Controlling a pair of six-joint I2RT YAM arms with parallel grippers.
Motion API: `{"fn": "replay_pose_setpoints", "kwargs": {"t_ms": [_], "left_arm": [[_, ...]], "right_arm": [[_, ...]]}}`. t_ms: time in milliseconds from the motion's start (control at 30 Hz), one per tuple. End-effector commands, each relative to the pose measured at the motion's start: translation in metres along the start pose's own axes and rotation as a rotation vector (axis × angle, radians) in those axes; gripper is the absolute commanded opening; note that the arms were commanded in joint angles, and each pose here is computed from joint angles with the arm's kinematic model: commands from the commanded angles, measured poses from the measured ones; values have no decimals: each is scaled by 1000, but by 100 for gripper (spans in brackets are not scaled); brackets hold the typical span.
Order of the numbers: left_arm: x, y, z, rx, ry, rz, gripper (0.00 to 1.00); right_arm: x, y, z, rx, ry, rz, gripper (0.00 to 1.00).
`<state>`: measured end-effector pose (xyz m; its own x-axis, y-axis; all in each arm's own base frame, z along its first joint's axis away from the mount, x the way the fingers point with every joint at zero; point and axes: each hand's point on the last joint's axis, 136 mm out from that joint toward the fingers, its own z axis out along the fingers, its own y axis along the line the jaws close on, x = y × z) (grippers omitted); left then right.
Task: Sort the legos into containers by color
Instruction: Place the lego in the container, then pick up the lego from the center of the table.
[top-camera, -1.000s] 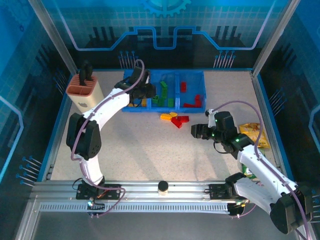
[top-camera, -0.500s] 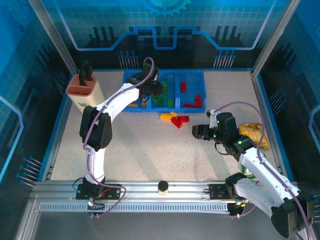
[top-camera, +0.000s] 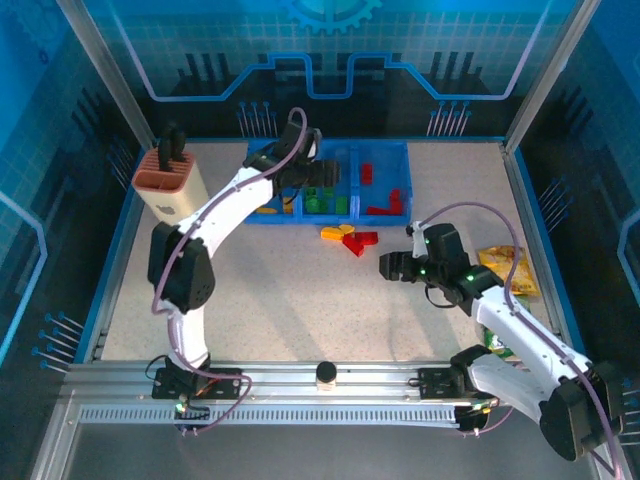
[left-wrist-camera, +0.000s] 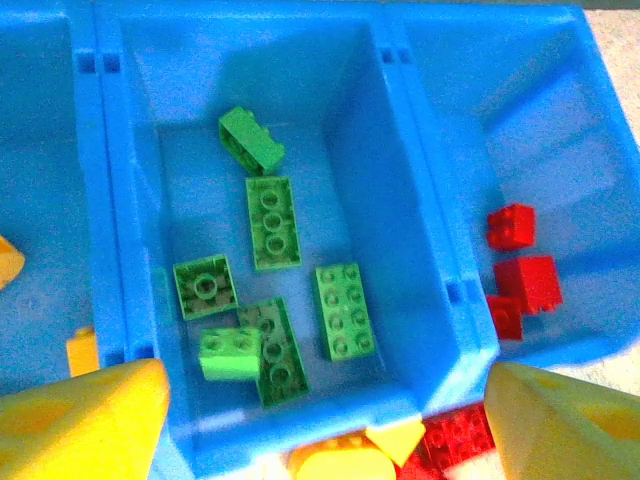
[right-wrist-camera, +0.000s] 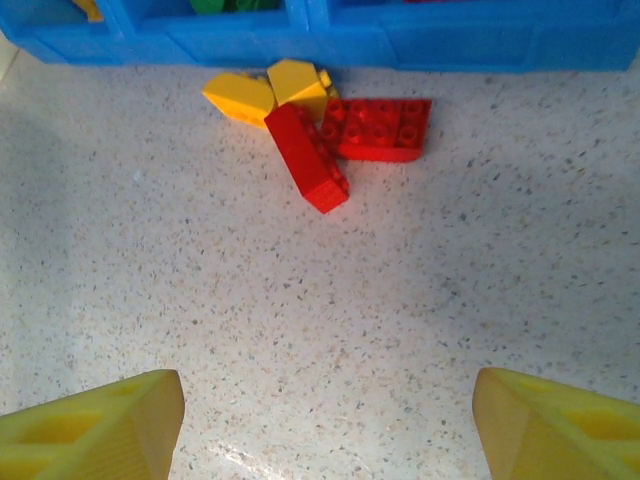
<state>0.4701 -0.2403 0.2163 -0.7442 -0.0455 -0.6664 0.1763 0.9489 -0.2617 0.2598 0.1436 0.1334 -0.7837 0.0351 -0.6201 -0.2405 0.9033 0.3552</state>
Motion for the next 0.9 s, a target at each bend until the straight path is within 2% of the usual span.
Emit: {"fn": "replay_pose_setpoints", "kwargs": {"t_ms": [0, 200, 467, 533, 600, 867], "left_arm": [[-9, -15, -47, 69, -118, 22, 82], [40, 0, -78, 88, -140, -29, 79], [132, 32, -91, 45, -57, -82, 76], [151, 40, -94, 22, -29, -84, 76], [165, 47, -100, 3, -20, -90, 76], [194, 69, -120, -34, -33, -123, 74]], "right_arm": [[-3, 15, 7, -35, 26, -54, 77], [-4, 28, 41, -6, 121, -165, 74], [-17, 31, 98, 107, 278, -339, 64], [-18, 29, 114, 144, 324, -375, 58], [-19, 24, 125, 196, 364, -401, 54], [-18, 17, 150, 282, 423, -437, 49]]}}
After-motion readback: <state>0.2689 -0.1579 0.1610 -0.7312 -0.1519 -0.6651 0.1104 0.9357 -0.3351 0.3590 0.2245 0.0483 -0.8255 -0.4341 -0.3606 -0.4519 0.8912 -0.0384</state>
